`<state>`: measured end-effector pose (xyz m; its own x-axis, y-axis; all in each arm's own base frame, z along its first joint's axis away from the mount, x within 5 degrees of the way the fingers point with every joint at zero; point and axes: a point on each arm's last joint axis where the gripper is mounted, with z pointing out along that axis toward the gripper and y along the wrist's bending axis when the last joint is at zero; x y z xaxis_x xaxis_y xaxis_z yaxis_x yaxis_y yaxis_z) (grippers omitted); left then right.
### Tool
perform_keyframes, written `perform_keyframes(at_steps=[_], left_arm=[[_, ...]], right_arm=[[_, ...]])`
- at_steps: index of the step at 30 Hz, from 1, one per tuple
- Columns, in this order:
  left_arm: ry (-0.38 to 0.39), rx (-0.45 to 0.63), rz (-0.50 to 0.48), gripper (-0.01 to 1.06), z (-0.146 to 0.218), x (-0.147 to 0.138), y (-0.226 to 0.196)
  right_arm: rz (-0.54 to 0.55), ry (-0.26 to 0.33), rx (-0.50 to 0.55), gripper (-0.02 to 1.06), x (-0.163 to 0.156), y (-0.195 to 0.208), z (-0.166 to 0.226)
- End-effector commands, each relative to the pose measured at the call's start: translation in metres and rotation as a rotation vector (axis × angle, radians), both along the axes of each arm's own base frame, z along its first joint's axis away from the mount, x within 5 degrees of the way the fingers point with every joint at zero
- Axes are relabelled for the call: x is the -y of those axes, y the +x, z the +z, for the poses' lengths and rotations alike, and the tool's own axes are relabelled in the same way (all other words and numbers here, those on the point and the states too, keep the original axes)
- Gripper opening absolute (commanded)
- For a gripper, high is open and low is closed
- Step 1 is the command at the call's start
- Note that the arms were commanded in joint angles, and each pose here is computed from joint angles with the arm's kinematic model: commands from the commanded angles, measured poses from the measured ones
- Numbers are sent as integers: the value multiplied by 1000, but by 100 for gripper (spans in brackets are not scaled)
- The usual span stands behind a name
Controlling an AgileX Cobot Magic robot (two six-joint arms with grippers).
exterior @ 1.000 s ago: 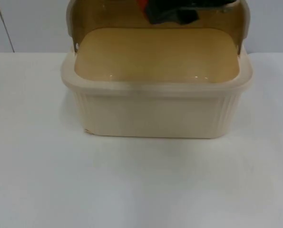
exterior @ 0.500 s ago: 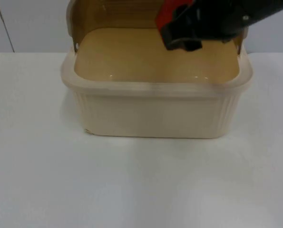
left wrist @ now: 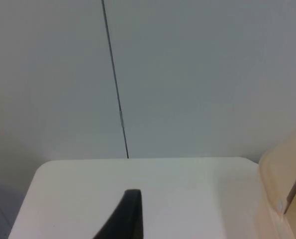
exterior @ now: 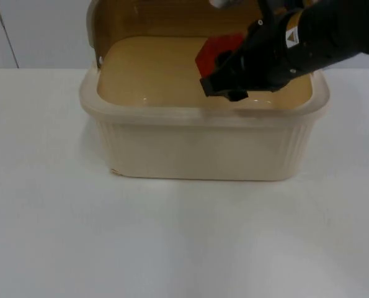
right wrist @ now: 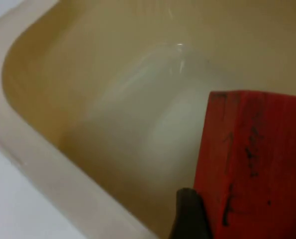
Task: Open the box lid with the left hand, place the block into the box with the right hand, then close the box lid with the left hand.
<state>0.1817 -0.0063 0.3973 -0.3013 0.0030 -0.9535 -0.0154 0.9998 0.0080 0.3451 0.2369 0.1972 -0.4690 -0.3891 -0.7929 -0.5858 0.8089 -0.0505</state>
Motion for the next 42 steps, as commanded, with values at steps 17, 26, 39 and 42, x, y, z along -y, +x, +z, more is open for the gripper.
perform_keyframes(at_steps=[17, 26, 39, 42], left_arm=[[33, 22, 6, 105, 4, -2, -2], [33, 22, 6, 105, 4, -2, -2], [33, 22, 6, 105, 4, -2, -2], [33, 22, 6, 105, 4, -2, -2]], right_arm=[[9, 36, 33, 105, -2, 4, -1], [-17, -29, -11, 105, 7, -7, 19], [24, -28, 2, 105, 25, -86, 89], [4, -17, 29, 105, 37, -92, 107]])
